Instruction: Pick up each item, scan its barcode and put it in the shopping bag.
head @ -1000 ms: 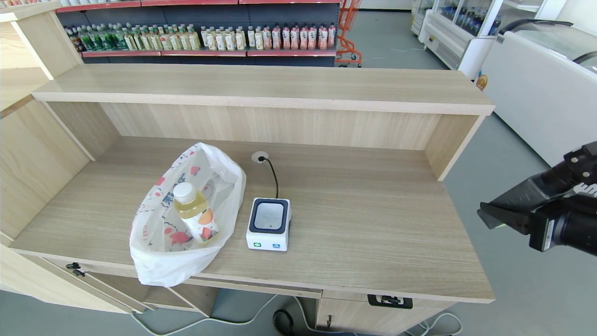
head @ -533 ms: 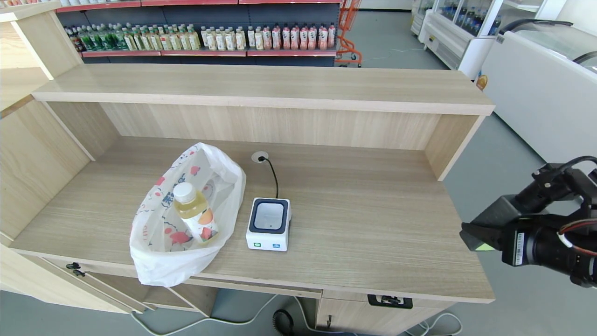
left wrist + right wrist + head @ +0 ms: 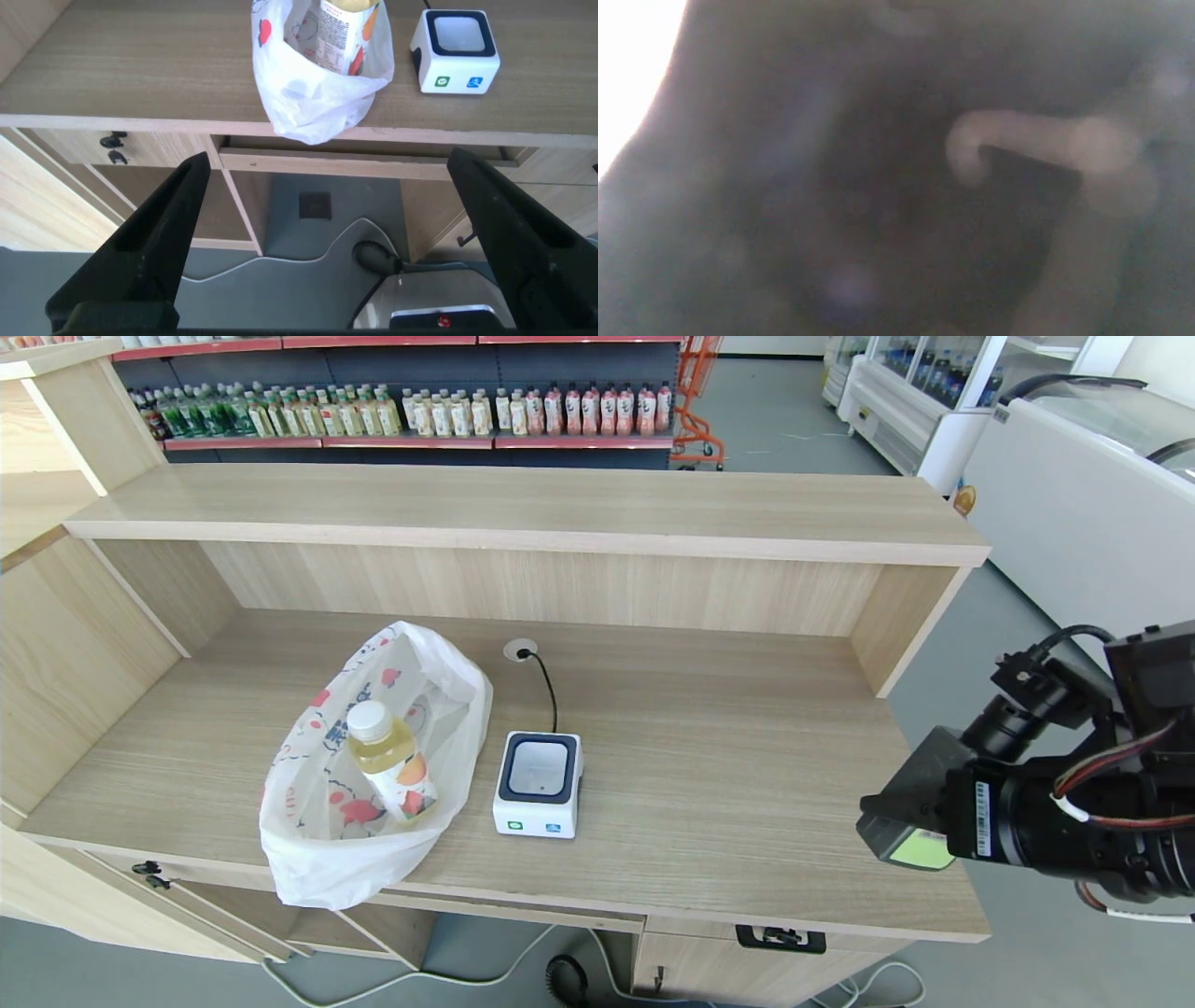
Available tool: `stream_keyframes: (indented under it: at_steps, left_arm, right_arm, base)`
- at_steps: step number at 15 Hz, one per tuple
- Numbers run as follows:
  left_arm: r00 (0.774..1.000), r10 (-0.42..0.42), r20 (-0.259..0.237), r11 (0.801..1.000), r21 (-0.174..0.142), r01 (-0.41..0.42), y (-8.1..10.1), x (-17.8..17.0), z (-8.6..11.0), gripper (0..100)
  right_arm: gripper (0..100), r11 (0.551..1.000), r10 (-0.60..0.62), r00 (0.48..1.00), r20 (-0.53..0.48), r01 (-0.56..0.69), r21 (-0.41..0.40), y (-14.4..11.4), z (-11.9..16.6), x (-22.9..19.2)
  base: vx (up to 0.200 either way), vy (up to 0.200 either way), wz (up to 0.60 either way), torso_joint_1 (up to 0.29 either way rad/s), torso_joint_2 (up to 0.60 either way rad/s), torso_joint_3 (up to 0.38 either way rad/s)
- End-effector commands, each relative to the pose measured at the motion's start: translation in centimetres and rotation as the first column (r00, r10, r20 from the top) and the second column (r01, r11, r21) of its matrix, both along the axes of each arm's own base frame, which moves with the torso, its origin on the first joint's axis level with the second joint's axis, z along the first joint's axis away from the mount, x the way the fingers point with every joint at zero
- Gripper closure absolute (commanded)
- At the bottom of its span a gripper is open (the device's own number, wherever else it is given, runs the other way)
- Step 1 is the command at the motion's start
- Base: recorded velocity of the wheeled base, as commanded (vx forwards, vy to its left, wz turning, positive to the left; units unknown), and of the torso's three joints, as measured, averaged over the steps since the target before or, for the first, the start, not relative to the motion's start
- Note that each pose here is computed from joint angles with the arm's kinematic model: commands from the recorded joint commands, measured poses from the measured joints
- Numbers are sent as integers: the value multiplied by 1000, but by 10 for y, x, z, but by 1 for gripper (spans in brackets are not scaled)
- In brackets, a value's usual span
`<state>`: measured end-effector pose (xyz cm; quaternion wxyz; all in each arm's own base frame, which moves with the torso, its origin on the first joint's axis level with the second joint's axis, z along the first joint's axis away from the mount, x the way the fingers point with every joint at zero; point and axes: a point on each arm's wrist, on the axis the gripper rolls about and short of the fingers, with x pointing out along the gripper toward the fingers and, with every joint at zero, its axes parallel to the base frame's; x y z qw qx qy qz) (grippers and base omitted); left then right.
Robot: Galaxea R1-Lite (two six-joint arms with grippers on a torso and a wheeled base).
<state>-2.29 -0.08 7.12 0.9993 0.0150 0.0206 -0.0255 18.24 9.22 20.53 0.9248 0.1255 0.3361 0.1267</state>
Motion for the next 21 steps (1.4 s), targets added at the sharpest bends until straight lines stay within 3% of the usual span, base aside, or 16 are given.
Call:
stream_keyframes:
  at_steps: [1, 3, 8, 16, 21]
  left_arm:
    - [1000, 0, 0, 1000, 0, 0, 0, 0, 0, 0]
    - [1000, 0, 1, 1000, 1, 0, 0, 0, 0, 0]
    - [1000, 0, 0, 1000, 0, 0, 0, 0, 0, 0]
    - [1000, 0, 0, 1000, 0, 0, 0, 0, 0, 0]
    - [1000, 0, 1, 1000, 1, 0, 0, 0, 0, 0]
  right_arm:
    - [100, 999, 30, 999, -41, -29, 36, 18, 4, 1]
    - [100, 996, 40, 996, -84, -33, 77, 30, 8, -1]
    - [100, 996, 58, 995, -87, -52, 65, 42, 5, -2]
    - [100, 996, 52, 994, -95, -45, 72, 44, 4, 1]
    - [100, 997, 9, 996, -85, -2, 76, 55, 9, 34]
  base:
    - [0, 0, 0, 0, 0, 0]
    - [0, 0, 0, 0, 0, 0]
    - [0, 0, 0, 0, 0, 0]
    - [0, 200, 0, 1, 1, 4]
    - [0, 200, 0, 2, 0, 6]
